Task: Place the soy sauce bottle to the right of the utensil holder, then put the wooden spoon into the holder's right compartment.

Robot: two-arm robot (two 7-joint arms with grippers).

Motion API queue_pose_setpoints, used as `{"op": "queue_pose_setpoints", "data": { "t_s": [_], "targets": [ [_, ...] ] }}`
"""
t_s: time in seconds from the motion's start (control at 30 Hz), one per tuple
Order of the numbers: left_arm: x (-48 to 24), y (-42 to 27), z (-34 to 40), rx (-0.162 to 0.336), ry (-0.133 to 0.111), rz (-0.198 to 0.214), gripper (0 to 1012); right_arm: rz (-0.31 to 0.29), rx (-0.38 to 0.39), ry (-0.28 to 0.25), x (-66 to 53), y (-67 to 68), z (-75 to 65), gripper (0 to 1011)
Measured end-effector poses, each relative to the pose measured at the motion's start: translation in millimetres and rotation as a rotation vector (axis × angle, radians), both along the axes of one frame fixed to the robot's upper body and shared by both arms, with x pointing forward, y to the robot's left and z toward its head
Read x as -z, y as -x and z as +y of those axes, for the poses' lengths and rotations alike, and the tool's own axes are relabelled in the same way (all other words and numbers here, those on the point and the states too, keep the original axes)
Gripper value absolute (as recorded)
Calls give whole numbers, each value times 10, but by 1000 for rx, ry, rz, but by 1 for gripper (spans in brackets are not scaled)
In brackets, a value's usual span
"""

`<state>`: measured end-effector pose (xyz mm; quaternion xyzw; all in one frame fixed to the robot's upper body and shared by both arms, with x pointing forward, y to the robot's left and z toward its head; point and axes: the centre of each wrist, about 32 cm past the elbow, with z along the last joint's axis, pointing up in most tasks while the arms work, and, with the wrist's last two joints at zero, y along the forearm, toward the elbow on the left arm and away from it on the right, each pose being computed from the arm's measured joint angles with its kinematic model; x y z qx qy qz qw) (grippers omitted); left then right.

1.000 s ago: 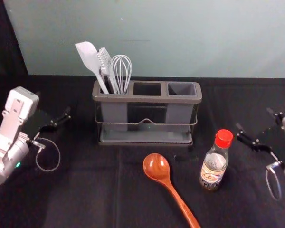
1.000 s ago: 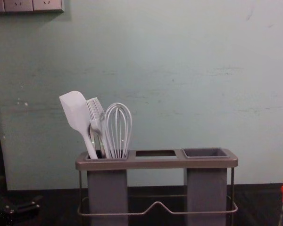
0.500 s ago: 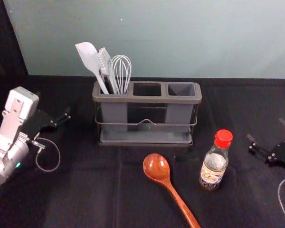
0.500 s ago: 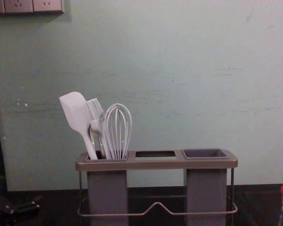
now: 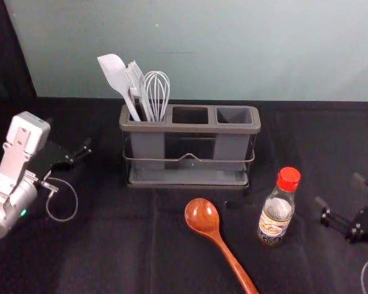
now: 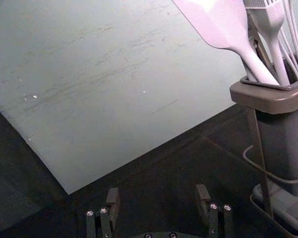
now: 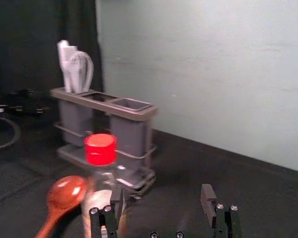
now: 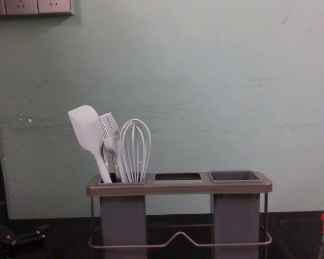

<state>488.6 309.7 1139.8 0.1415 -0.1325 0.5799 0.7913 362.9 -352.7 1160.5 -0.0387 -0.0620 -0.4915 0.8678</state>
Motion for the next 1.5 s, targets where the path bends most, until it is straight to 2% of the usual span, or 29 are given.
{"op": "queue_pose_setpoints", "data": {
  "t_s": [0.27,0.43,0.57,0.77,1.0,1.5],
  "targets": [
    [0,0,0,0,0,0,1005,38,-100,-16,-106,129,51,1002],
    [0,0,0,0,0,0,1005,38,-134,-26,-123,113,120,1002],
    [0,0,0,0,0,0,1005,39,-156,-35,-124,23,200,1002],
    [0,0,0,0,0,0,1005,44,-176,-54,-120,-190,316,1002],
    [0,0,0,0,0,0,1005,46,-179,-65,-125,-344,384,1002],
    [0,0,0,0,0,0,1005,51,-192,-50,-146,-543,467,1002]
  ]
}}
